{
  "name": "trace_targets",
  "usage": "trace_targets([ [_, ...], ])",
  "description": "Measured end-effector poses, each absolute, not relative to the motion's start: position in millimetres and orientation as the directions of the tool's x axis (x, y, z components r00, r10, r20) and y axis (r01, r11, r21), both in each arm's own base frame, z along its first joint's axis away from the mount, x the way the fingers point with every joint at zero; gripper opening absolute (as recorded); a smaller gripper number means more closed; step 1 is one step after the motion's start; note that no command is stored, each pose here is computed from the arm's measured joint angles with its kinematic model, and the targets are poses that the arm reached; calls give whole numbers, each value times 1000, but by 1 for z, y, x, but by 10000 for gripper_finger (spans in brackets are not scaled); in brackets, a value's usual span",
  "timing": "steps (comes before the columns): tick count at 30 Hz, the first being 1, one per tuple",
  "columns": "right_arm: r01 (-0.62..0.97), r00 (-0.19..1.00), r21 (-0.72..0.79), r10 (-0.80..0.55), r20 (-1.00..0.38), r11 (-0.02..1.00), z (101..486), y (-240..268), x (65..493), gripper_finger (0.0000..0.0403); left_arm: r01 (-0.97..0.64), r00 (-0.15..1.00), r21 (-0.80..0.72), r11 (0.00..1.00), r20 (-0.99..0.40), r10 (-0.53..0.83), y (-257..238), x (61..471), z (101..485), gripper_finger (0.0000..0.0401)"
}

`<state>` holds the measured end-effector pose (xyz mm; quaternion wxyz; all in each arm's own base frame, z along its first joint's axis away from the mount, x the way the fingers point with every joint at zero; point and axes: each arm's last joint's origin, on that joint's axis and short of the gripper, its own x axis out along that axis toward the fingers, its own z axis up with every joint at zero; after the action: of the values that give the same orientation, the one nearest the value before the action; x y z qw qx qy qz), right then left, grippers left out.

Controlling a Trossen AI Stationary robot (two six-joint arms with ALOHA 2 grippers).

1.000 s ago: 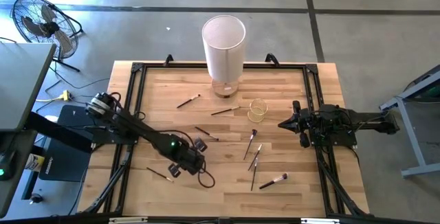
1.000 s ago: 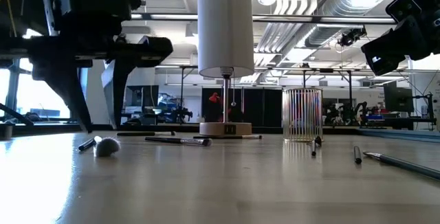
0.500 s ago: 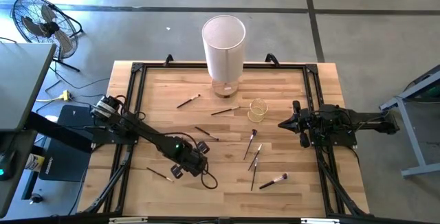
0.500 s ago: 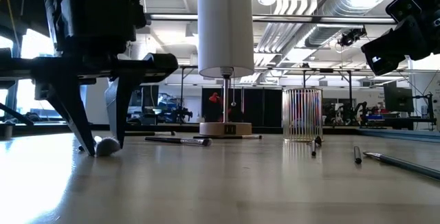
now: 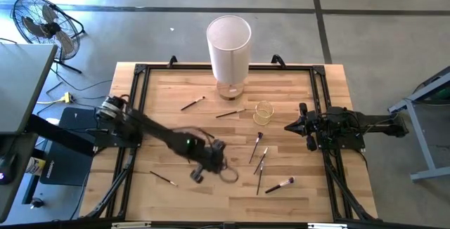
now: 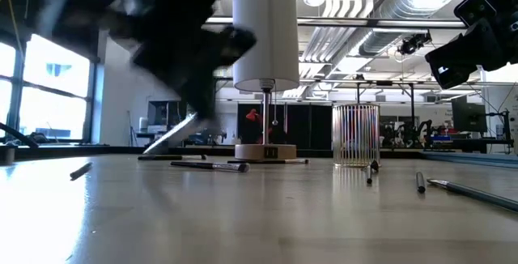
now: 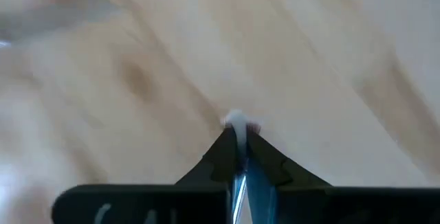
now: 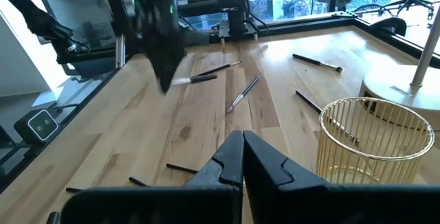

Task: Pick & Place Makeup Brushes
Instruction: Put the black blush brush into the makeup brush holder

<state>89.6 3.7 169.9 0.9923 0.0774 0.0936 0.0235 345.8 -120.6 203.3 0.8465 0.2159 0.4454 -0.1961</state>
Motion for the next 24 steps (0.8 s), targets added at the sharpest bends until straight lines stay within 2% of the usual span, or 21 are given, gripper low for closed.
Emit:
trace_targets([
  [3,-32,981,158,61,-185,987,170,4,90,0,418,622,191,888,-773,-126,-97,364,237,5],
  [8,-30,978,158,61,-197,987,169,4,91,0,165,744,95,982,-665,-60,-48,386,288,3],
  [11,-29,978,158,61,-200,987,169,4,91,0,47,819,21,999,-573,-26,-28,395,316,3],
  [15,-29,977,158,61,-204,987,169,4,91,0,-4,921,-42,999,-389,-13,-19,405,349,2],
  [20,-28,977,158,61,-206,987,168,4,91,0,1,981,-122,993,-191,-24,-27,410,363,2],
  [24,-28,977,158,61,-207,987,168,4,91,0,-66,993,-117,991,-102,55,-40,411,352,1],
])
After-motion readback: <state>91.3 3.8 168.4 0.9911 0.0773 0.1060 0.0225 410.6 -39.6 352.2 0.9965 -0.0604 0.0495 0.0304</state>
